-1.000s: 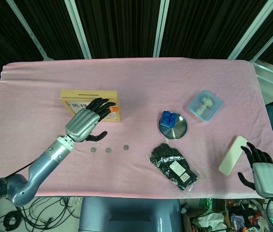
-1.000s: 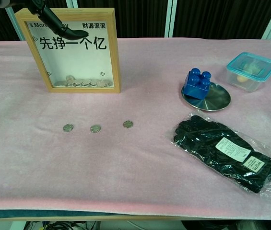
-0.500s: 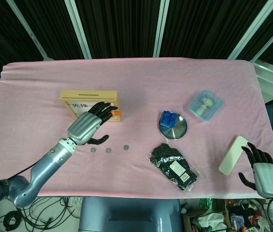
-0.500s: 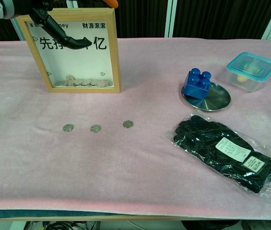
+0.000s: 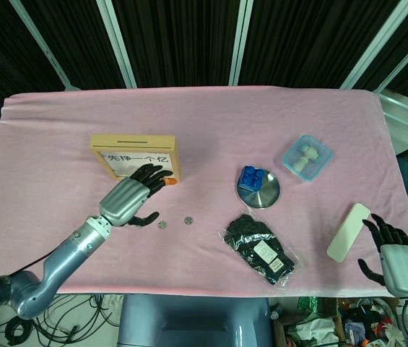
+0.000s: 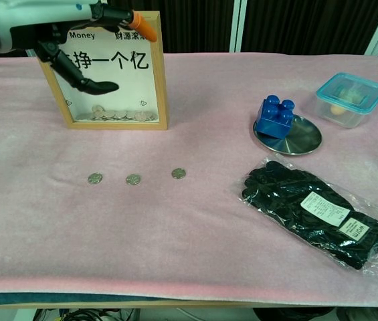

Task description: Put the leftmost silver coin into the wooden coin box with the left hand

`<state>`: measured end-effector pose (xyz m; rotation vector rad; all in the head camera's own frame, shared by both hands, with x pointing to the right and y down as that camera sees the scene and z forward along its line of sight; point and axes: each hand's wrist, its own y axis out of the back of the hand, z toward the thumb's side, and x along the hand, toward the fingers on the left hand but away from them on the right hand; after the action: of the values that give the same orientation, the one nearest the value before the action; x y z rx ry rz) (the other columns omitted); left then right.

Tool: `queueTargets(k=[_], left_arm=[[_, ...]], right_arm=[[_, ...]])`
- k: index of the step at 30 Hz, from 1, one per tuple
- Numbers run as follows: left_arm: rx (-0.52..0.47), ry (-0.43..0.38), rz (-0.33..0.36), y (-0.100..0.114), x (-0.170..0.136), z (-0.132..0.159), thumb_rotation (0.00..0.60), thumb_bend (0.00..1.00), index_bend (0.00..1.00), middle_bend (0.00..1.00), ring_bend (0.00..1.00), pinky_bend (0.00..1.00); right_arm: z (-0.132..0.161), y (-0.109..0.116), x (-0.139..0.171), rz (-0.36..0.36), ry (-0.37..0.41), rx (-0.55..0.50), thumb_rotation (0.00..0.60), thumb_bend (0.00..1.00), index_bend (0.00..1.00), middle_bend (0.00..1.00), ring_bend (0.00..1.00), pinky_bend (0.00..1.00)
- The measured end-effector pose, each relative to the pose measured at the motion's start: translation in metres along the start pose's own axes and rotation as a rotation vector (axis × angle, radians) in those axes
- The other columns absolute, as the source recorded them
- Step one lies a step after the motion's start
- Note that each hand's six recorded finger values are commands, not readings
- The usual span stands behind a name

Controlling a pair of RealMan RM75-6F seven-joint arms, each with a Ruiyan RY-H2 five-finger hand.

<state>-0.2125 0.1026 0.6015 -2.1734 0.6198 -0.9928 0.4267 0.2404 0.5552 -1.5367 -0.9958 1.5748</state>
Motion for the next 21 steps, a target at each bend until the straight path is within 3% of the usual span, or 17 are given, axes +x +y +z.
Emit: queueTargets(k=[6,13,21], left_arm=[[0.004,0.145,-0.061,-0.035,-0.045,-0.041,0.6,0.35,0.23,0.11,0.0,0.01],[0.119,0.299,-0.064,-0.076,-0.092,-0.092,0.6,0.35,0.29,0.11,0.0,0.01],[0.078,0.365,-0.058,-0.103,-0.106,-0.113,0.6,0.35,0.34,0.11,0.0,0.01]], right_arm=[[0.0,-0.001,0.0,0.005,-0.001,0.007,0.6,0.21,0.15,0.06,0.16,0.18],[0.001,0.0,0.0,-0.001,-0.003,0.008,0.6,0.21,0.15,0.06,0.16,0.18],[0.0,0.0,0.0,-0.002,-0.003,0.007,0.6,0.21,0.15,0.06,0.16,0.18]])
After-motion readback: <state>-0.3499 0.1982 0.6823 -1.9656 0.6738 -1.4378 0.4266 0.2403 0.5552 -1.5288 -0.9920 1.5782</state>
